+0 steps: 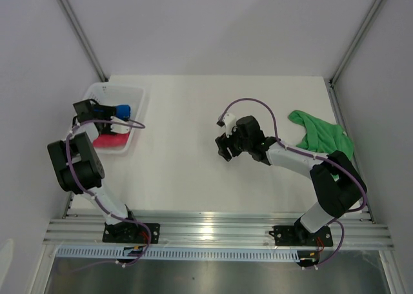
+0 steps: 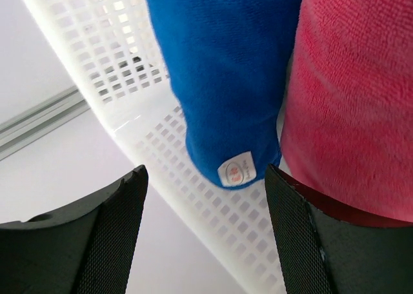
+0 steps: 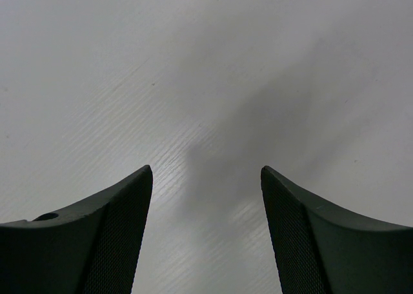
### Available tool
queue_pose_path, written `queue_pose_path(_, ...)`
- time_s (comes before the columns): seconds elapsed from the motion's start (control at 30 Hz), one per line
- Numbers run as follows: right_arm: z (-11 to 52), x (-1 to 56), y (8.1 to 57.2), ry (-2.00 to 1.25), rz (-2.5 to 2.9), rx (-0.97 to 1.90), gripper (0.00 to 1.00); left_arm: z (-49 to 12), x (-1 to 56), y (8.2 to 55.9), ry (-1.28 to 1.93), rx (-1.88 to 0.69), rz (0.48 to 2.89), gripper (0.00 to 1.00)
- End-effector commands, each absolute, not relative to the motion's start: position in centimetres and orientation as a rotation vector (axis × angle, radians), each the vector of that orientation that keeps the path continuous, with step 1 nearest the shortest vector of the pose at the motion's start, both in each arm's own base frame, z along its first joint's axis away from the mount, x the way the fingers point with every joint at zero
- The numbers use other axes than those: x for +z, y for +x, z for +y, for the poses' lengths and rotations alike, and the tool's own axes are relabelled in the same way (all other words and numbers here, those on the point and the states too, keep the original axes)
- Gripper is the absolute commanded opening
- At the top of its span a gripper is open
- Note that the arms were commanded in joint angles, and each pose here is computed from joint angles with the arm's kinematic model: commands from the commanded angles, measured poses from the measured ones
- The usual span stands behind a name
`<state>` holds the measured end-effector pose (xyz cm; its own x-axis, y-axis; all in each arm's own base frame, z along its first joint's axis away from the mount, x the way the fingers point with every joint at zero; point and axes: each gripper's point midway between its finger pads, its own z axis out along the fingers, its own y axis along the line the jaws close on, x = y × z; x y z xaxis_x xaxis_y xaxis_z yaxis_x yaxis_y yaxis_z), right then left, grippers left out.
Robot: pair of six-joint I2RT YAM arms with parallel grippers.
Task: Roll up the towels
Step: Place the rolled towel into the container
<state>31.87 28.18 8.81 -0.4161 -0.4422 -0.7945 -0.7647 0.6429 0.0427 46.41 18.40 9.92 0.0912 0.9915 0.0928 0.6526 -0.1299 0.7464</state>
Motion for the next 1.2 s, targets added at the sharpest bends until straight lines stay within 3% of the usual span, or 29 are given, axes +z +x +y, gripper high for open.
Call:
queue_pose_path(0.0, 28.7, 10.0, 31.9, -0.922, 2.019, 0.551, 0.71, 17.0, 14.3, 46.3, 2.103, 0.982, 1.260, 0.76)
queue_pose_path(0.2, 28.8, 9.6, 31.8, -0.921, 2.025, 0.556, 0.71, 16.3, 16.6, 45.5, 1.982, 0.942, 1.326, 0.75)
queue_pose_path(0.33, 28.8, 10.0, 32.0, -0.897, 2.017, 0.555, 0.71, 15.2, 17.8, 44.3, 1.789, 0.782, 1.477, 0.76)
queue_pose_path(0.53, 28.0, 15.7, 35.8, -0.679, 1.945, 0.476, 0.71, 12.3, 19.2, 42.7, 1.418, 0.537, 1.745, 0.76)
queue_pose_path(0.73, 21.5, 17.6, 40.3, -0.403, 2.066, 0.218, 0.70, 10.1, 22.6, 43.2, 0.954, 0.281, 1.991, 0.76)
queue_pose_path(0.8, 19.8, 17.9, 40.9, -0.343, 2.082, 0.176, 0.69, 11.1, 22.1, 44.0, 0.845, 0.341, 2.091, 0.76)
queue_pose_path(0.9, 19.0, 18.0, 40.6, -0.312, 2.062, 0.187, 0.68, 13.9, 21.7, 46.2, 0.498, 0.399, 2.280, 0.65)
queue_pose_path(0.93, 19.3, 18.1, 40.3, -0.321, 2.045, 0.212, 0.68, 14.5, 20.6, 46.4, 0.425, 0.395, 2.340, 0.55)
queue_pose_path(1.03, 19.7, 18.4, 39.2, -0.332, 1.998, 0.284, 0.65, 15.7, 16.6, 47.7, 0.269, 0.368, 2.538, 0.44)
queue_pose_path(1.17, 19.3, 18.9, 37.9, -0.333, 1.976, 0.306, 0.63, 15.8, 13.2, 48.9, 0.248, 0.411, 2.636, 0.37)
